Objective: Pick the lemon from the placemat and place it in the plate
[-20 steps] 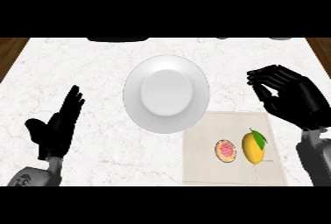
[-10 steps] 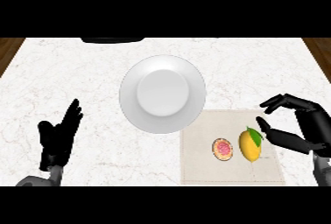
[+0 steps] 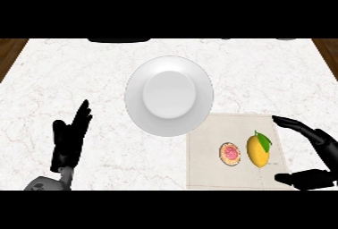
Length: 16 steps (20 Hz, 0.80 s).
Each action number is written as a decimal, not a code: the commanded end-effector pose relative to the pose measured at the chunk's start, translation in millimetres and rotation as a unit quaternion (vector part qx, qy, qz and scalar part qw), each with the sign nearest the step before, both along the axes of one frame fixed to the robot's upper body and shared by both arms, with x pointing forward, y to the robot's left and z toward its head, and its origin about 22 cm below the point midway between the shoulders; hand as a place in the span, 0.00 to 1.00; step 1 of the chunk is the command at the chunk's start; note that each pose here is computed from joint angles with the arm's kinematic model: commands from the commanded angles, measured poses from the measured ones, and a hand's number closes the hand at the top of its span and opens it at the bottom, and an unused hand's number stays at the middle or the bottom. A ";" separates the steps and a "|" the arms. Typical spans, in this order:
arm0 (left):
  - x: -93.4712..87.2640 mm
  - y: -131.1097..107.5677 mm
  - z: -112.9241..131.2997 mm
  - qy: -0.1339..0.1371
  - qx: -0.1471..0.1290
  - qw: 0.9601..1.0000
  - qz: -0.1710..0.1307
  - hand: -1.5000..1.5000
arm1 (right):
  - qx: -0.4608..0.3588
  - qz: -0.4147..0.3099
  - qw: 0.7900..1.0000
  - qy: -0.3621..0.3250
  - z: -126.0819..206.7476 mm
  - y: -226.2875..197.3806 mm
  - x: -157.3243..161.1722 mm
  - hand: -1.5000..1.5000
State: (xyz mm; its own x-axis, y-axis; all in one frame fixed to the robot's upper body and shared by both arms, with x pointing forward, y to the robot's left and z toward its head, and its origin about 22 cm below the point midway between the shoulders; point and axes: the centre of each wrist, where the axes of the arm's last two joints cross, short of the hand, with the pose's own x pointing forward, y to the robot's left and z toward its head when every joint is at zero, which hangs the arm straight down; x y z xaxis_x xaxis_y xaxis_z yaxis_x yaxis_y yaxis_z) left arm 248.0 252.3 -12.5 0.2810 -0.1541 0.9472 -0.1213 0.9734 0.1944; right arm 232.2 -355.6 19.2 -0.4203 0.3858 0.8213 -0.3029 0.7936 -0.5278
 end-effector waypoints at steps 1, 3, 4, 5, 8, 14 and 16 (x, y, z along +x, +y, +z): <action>-7.0 0.1 -14.3 0.001 0.003 1.000 0.004 0.50 | -0.116 -0.006 0.992 -0.038 30.7 -3.1 6.7 0.00; -1.8 5.2 3.2 0.002 0.006 1.000 -0.006 0.50 | -0.178 -0.013 0.984 -0.030 50.3 -14.8 11.8 0.00; -7.7 3.9 7.2 0.003 0.005 1.000 -0.006 0.50 | -0.185 -0.011 0.982 -0.025 47.8 -9.1 10.9 0.00; 3.4 4.3 -3.2 0.006 0.003 1.000 0.000 0.50 | -0.215 0.002 0.976 -0.018 65.3 -14.8 12.6 0.00; -0.4 -13.5 2.2 -0.004 0.001 1.000 0.003 0.50 | -0.264 0.014 0.964 0.013 71.1 18.5 11.6 0.00; 6.4 -13.4 2.0 -0.003 0.009 1.000 0.001 0.50 | -0.343 0.060 0.931 0.109 82.8 28.1 16.0 0.00; -12.5 3.3 -7.6 0.004 0.002 1.000 -0.003 0.50 | -0.350 0.060 0.927 0.120 72.9 35.6 10.8 0.00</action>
State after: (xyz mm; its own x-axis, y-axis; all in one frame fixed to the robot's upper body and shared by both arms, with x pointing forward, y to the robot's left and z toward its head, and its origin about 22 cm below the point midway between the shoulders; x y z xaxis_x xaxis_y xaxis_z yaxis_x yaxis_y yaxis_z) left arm 245.6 250.3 -12.9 0.2836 -0.1631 0.9450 -0.1153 0.9725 0.2025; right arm 251.3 -333.5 96.5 -0.3541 0.7914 0.4983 -0.4870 0.2989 -0.8207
